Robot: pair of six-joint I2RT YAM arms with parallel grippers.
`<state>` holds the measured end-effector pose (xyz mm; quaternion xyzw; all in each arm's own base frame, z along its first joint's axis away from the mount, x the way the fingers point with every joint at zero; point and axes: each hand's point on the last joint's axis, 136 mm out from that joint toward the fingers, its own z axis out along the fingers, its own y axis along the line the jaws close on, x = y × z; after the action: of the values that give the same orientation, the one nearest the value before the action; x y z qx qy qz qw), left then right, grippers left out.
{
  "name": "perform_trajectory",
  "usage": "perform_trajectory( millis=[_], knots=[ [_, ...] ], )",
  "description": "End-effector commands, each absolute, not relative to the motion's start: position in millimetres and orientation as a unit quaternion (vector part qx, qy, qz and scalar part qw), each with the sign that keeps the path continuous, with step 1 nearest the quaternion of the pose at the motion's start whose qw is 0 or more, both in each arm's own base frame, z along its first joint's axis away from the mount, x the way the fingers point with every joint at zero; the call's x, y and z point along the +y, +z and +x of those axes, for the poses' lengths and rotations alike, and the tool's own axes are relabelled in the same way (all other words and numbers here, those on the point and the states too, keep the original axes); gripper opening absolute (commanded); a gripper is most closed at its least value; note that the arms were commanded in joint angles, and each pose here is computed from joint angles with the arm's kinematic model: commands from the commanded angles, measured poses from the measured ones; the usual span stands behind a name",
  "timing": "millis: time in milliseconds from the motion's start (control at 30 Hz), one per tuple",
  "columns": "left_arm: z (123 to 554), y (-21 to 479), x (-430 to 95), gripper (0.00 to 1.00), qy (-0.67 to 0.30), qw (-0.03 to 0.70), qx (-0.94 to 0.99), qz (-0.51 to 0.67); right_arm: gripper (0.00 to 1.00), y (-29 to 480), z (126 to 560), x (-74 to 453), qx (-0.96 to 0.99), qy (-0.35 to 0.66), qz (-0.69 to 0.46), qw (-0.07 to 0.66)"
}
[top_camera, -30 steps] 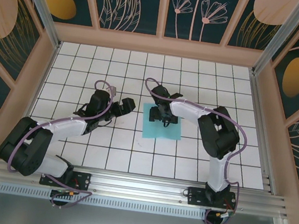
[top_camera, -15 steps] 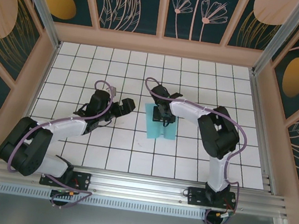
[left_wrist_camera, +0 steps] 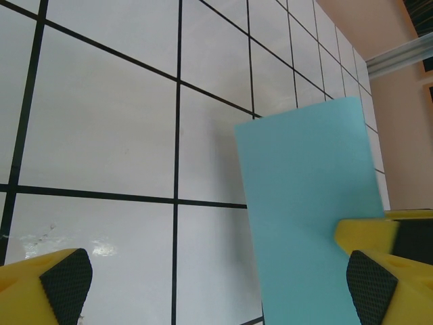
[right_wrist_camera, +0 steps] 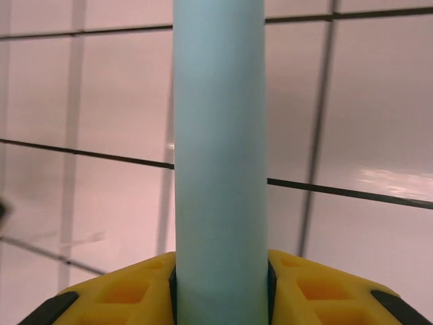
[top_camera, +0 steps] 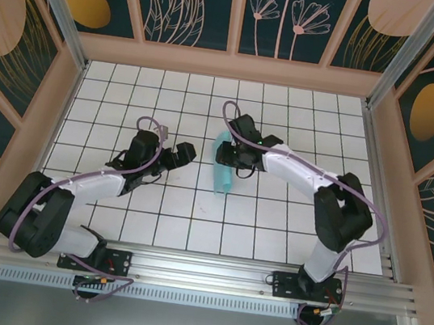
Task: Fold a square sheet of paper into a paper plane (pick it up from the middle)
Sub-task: Fold the square sheet of paper in half at the center of the table.
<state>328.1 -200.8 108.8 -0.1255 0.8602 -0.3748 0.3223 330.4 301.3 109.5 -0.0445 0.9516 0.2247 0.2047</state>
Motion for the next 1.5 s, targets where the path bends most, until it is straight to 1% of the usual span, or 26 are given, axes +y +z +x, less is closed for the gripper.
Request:
perform_trajectory(
  millis=[0,100,233,333,367,433,500,567,633,733,900,1000,1100,1267,1367,1433,1467],
  knots=[
    [331,133,-202,0.98,-0.386,0.346,0.847,-0.117,0.39,137,329,323,0.914,0.349,-0.025,0.205],
    [331,140,-202,0.98,-0.39,0.353,0.843,-0.112,0.39,132,328,322,0.9,0.39,0.006,0.195],
    [331,145,-206,0.99,-0.4,0.353,0.84,-0.105,0.39,103,326,312,0.898,0.398,0.06,0.18],
    [331,144,-208,0.99,-0.401,0.35,0.841,-0.1,0.42,85,323,306,0.898,0.395,0.083,0.174],
    [331,143,-208,0.98,-0.401,0.347,0.842,-0.1,0.42,79,322,303,0.901,0.388,0.089,0.171],
    [330,141,-209,0.98,-0.403,0.343,0.843,-0.098,0.47,66,320,295,0.91,0.364,0.105,0.166],
    [329,139,-211,0.98,-0.405,0.339,0.844,-0.095,0.48,59,317,286,0.917,0.345,0.115,0.166],
    [329,139,-212,0.99,-0.407,0.337,0.844,-0.093,0.52,57,315,281,0.922,0.332,0.112,0.167],
    [329,138,-213,0.99,-0.408,0.336,0.844,-0.09,0.52,58,313,278,0.925,0.323,0.104,0.17],
    [330,139,-215,0.98,-0.411,0.333,0.844,-0.086,0.63,61,313,271,0.933,0.301,0.093,0.175],
    [329,139,-222,0.99,-0.422,0.325,0.843,-0.075,0.64,55,312,253,0.947,0.251,0.097,0.178],
    [328,136,-223,0.98,-0.423,0.318,0.845,-0.072,0.65,55,312,248,0.947,0.247,0.099,0.178],
    [327,136,-224,0.95,-0.426,0.316,0.845,-0.07,0.65,56,313,244,0.948,0.244,0.1,0.18],
    [325,135,-229,0.84,-0.432,0.31,0.844,-0.067,0.66,57,317,233,0.946,0.235,0.115,0.19],
    [324,136,-237,0.79,-0.436,0.304,0.845,-0.059,0.66,56,317,234,0.949,0.234,0.099,0.187],
    [324,134,-241,0.74,-0.435,0.301,0.847,-0.057,0.65,47,315,229,0.958,0.208,0.091,0.176],
    [324,133,-242,0.69,-0.435,0.299,0.848,-0.057,0.65,43,314,226,0.962,0.191,0.089,0.173]
  ],
)
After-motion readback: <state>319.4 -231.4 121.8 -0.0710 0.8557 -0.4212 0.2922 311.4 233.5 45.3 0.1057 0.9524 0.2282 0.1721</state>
